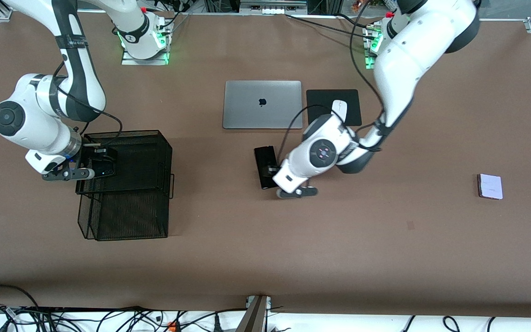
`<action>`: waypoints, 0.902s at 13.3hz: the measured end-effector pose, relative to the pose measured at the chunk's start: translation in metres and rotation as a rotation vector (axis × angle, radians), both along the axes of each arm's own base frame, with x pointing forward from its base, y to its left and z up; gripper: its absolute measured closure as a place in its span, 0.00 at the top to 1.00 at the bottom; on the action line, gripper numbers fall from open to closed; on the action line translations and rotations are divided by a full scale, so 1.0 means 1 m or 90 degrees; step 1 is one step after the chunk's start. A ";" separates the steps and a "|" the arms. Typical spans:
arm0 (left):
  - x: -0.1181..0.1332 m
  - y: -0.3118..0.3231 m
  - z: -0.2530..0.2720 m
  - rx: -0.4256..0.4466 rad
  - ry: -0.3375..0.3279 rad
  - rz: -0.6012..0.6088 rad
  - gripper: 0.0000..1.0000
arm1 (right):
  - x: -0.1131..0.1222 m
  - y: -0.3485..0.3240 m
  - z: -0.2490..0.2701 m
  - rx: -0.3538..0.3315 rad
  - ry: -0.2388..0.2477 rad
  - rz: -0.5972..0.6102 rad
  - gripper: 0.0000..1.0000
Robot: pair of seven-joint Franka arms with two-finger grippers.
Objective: Place phones with both arms
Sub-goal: 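Release the flip phone into the basket while the left gripper reaches the Huawei, then grasp the white Huawei phone with the left gripper while the right gripper returns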
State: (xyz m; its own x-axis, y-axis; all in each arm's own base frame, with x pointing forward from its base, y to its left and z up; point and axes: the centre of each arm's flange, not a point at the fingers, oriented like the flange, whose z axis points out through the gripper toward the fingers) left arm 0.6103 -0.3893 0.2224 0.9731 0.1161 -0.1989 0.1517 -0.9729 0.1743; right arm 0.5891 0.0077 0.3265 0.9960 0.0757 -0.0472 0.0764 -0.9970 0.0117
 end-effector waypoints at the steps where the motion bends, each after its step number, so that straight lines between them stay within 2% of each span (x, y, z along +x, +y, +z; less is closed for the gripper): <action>1: 0.011 0.029 0.016 0.043 0.002 -0.011 1.00 | 0.005 0.002 0.009 0.002 -0.006 0.001 1.00; 3: 0.029 0.091 0.051 0.118 0.011 -0.057 1.00 | 0.015 0.007 0.033 0.007 -0.002 0.006 1.00; 5: 0.044 0.158 0.084 0.150 0.029 -0.102 1.00 | 0.025 0.014 0.069 0.014 0.010 0.014 1.00; 7: 0.059 0.241 0.104 0.151 0.049 -0.133 1.00 | 0.033 0.025 0.112 0.021 0.023 0.016 1.00; 9: 0.066 0.337 0.106 0.134 0.082 -0.144 1.00 | 0.036 0.046 0.148 0.025 0.019 0.006 1.00; 12: 0.055 0.471 0.092 0.105 0.119 -0.114 1.00 | 0.030 0.123 0.167 0.024 0.002 -0.003 1.00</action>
State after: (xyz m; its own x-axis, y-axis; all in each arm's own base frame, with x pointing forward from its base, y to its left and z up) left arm 0.6649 0.0821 0.3141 0.9293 -0.0081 -0.3692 -0.0102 -0.9999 -0.0036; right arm 0.6195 0.1307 0.4931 0.9962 0.0729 -0.0477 0.0718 -0.9971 -0.0258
